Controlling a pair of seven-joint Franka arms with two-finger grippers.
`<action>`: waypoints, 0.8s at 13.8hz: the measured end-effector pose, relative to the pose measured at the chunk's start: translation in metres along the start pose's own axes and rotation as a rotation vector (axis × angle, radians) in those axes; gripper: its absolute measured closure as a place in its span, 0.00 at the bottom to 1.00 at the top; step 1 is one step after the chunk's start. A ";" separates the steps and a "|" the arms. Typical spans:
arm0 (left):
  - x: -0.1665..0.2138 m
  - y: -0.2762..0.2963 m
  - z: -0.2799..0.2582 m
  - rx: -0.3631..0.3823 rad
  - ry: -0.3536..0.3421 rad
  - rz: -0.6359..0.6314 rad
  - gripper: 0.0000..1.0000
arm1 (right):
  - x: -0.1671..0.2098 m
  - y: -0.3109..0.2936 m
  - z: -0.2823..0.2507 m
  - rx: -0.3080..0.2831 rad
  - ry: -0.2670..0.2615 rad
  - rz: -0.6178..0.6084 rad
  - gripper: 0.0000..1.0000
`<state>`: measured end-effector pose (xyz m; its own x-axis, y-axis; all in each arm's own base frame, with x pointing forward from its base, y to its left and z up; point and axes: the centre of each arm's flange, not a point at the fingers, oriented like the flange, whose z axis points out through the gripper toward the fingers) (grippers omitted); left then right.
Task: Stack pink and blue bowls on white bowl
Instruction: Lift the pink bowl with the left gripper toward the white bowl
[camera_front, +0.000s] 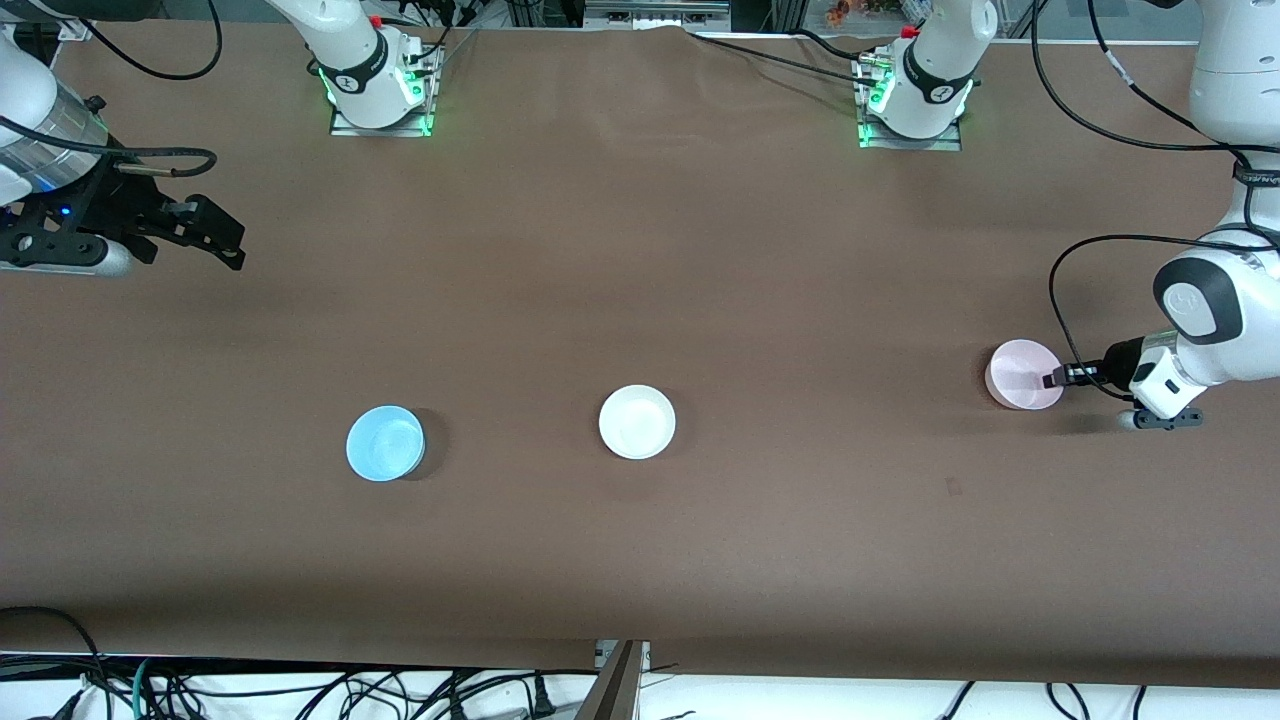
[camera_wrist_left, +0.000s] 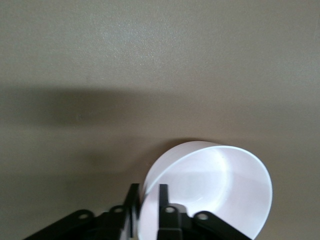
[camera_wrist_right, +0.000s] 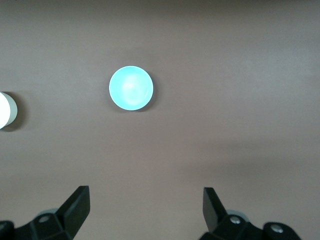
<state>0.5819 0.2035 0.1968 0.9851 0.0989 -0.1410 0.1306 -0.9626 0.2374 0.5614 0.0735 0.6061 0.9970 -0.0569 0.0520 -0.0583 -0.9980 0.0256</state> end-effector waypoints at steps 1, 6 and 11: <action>0.000 -0.001 0.000 0.000 0.000 -0.001 0.81 | 0.000 0.000 0.000 0.000 0.000 0.000 0.00; 0.005 0.012 -0.014 -0.019 -0.017 -0.001 0.97 | -0.001 0.001 0.003 -0.015 -0.015 -0.001 0.00; 0.041 0.157 -0.062 -0.059 -0.040 0.016 0.97 | 0.008 0.000 0.023 -0.017 -0.044 -0.003 0.00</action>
<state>0.6497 0.0723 0.2880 0.9819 0.0723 -0.1750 0.1225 -0.9474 0.2958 0.5703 0.0726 0.5836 0.9984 -0.0557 0.0084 -0.0560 -0.9975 0.0427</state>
